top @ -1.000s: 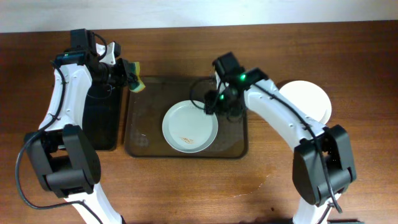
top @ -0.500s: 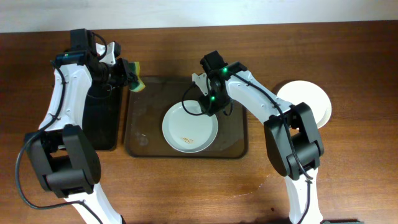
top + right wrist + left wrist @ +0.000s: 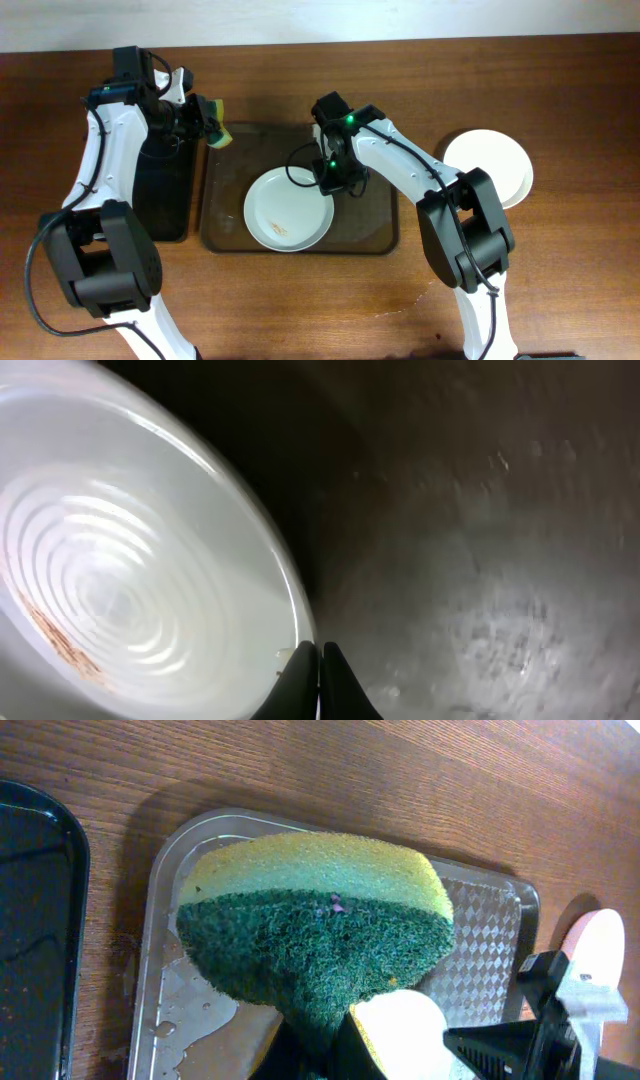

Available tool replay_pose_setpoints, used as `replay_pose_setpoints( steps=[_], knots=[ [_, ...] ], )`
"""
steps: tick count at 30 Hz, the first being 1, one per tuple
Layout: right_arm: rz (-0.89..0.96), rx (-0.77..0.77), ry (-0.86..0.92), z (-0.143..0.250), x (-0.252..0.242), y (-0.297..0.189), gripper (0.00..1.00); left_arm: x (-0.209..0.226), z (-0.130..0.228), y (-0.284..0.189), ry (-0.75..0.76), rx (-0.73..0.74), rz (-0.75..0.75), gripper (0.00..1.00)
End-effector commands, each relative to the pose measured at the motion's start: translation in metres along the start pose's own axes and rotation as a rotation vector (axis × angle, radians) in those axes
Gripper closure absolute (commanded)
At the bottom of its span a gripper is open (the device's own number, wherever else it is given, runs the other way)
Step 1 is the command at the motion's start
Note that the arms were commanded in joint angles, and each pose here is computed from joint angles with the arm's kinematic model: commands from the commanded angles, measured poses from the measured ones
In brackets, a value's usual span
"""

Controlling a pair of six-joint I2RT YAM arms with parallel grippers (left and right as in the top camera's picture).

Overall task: Clean dirty plates on tray and stack at the side
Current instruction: 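Drag the last pale plate to tray center and grasp its rim with right gripper, then scrub the last pale plate with the sponge in the left gripper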

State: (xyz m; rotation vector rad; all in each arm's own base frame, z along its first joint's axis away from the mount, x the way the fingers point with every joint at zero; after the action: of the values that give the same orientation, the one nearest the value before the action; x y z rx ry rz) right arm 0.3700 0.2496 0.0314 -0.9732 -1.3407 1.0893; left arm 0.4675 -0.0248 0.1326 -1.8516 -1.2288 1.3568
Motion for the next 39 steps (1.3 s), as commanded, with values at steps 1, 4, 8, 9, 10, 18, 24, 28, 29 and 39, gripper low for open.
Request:
replay_pose_setpoints(
  steps=[1,4,8,9,10,18,24,28,29,39],
  knots=[
    [0.013,0.008,0.367,0.001,0.001,0.003,0.96,0.001,-0.004,0.001,0.020,-0.004,-0.004,0.99],
    [0.005,-0.004,0.399,-0.001,0.005,0.004,0.96,0.001,-0.004,0.001,0.020,-0.004,-0.004,0.99],
    [-0.008,-0.106,0.362,-0.024,0.007,0.003,0.71,0.001,-0.004,0.001,0.021,-0.005,-0.004,0.99],
    [-0.032,-0.150,0.297,-0.035,0.012,0.002,0.71,0.001,-0.004,0.001,0.021,-0.005,-0.004,0.99],
    [-0.041,-0.173,0.270,-0.040,0.014,0.002,0.71,0.001,-0.004,0.001,0.021,-0.005,-0.004,0.99],
    [0.010,-0.130,0.280,-0.033,0.004,0.020,0.86,0.003,-0.004,0.001,0.020,-0.004,-0.015,0.99],
    [0.018,-0.116,0.288,-0.025,0.002,0.032,0.85,-0.003,-0.002,0.004,0.031,0.003,-0.010,0.99],
    [0.024,-0.105,0.341,-0.021,-0.001,0.034,0.96,-0.009,0.005,0.008,0.034,0.037,-0.015,0.99],
    [0.024,-0.104,0.350,-0.021,-0.001,0.034,0.96,-0.011,0.010,0.010,0.037,0.058,-0.035,0.99],
    [0.030,-0.097,0.367,-0.019,-0.002,0.034,0.96,-0.016,0.069,0.077,0.392,0.245,-0.227,0.99]
  ],
)
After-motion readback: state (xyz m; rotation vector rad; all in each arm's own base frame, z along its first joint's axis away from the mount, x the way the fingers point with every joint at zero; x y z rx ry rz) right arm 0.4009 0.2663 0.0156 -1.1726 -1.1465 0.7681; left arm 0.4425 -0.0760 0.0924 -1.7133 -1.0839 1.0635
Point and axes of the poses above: each gripper's point midway between its finger pads, its own y axis out along the fingers, its own x axis along the line the jaws close on, z = x × y, the point moved 1 cm from there along -y, back along the fingers, and after that the axes turned 11 degrees about y, right-handed, at the moved point
